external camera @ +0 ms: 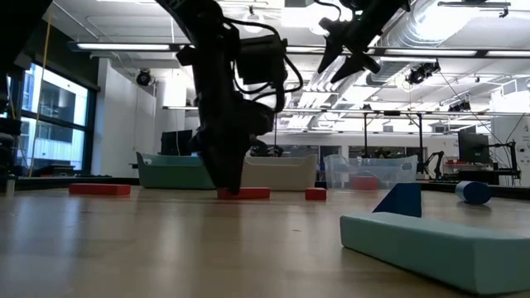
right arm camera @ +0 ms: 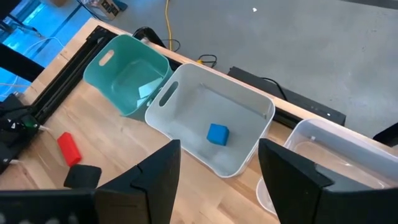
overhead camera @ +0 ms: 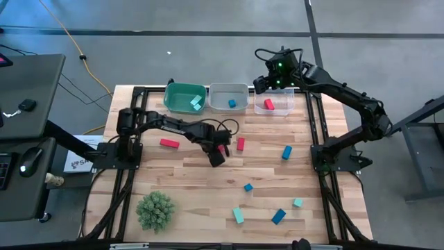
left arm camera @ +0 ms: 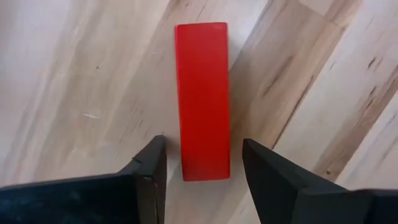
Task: Sort & place blocks by color
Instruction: Put the middle red block into the transparent bin
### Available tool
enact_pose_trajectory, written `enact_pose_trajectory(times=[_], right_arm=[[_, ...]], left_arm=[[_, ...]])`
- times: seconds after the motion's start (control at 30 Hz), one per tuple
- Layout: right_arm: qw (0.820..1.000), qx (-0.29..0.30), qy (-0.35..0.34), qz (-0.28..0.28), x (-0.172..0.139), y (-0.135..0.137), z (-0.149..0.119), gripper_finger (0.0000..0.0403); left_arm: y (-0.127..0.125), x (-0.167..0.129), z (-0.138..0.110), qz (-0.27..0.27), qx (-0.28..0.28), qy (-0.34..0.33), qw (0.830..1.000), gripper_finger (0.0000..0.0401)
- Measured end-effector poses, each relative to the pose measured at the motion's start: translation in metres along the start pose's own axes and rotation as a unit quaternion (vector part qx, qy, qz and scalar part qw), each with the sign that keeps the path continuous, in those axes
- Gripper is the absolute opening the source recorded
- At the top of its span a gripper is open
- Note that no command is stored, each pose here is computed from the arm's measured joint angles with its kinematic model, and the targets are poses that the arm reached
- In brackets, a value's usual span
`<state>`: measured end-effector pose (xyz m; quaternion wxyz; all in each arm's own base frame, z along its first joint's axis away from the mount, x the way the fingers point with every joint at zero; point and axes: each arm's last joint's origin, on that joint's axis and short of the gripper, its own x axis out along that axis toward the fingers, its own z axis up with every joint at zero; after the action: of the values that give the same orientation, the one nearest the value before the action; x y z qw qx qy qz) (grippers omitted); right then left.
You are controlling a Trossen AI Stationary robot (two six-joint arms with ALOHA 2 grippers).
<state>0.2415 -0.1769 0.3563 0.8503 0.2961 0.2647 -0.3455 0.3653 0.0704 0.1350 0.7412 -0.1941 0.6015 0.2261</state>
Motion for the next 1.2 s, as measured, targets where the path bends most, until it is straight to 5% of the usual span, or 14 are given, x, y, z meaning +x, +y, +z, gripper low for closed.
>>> enact_pose_trajectory(times=[0.43, 0.8, 1.2], right_arm=[[1.0, -0.001, 0.011, -0.004, 0.0, -0.001, -0.002, 0.0206], [1.0, 0.014, 0.022, 0.013, 0.0, 0.0, -0.003, 0.0206], [0.985, 0.068, 0.085, 0.131, -0.001, 0.007, -0.006, 0.0206]], left_arm=[[0.002, 0.002, 0.0, 0.019, 0.067, -0.004, 0.998, 0.0007], [0.002, -0.007, 0.001, -0.018, 0.077, -0.007, 0.997, 0.0002], [0.017, -0.058, 0.02, -0.052, 0.058, -0.132, 0.988, 0.0]])
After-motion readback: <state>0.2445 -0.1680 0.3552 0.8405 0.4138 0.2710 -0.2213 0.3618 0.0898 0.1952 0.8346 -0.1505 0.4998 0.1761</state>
